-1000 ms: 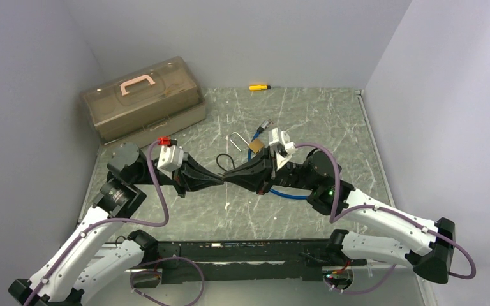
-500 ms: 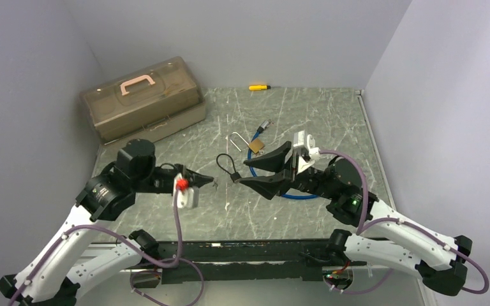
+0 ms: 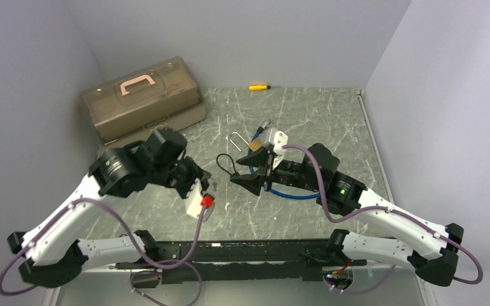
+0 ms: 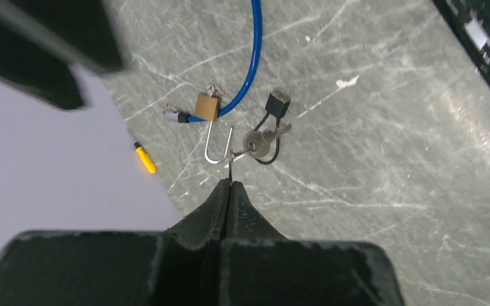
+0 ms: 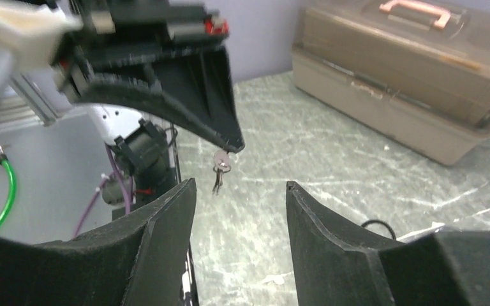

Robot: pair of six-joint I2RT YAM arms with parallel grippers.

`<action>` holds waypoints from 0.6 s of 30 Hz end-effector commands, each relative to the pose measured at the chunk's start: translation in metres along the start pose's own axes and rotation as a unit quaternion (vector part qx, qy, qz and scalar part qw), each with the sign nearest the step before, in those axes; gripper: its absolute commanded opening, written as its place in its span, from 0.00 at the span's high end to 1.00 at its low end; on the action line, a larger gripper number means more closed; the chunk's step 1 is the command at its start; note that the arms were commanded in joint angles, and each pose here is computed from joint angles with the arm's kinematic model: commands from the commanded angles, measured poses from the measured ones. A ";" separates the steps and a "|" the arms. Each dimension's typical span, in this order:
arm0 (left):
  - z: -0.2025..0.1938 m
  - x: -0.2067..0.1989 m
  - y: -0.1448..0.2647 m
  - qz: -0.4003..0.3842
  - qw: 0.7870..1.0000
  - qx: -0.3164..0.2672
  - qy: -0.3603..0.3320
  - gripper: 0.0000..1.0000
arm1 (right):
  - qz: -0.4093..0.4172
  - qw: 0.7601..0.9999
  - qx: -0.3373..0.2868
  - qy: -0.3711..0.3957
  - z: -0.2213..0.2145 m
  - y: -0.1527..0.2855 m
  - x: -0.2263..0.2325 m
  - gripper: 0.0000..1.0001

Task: Unlock with the key

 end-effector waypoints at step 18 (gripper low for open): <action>0.041 -0.016 -0.006 -0.181 0.918 -0.007 0.354 1.00 | 0.056 0.997 -0.040 0.043 -0.018 -0.016 0.020 0.45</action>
Point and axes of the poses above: each gripper's point midway between its finger pads, its own y axis back along the fingers, its own x axis along the line the jaws close on, z = x × y, the point moved 1 cm from there along y, back along the fingers, and after that the axes turned 5 degrees about y, right-handed, at the moved point
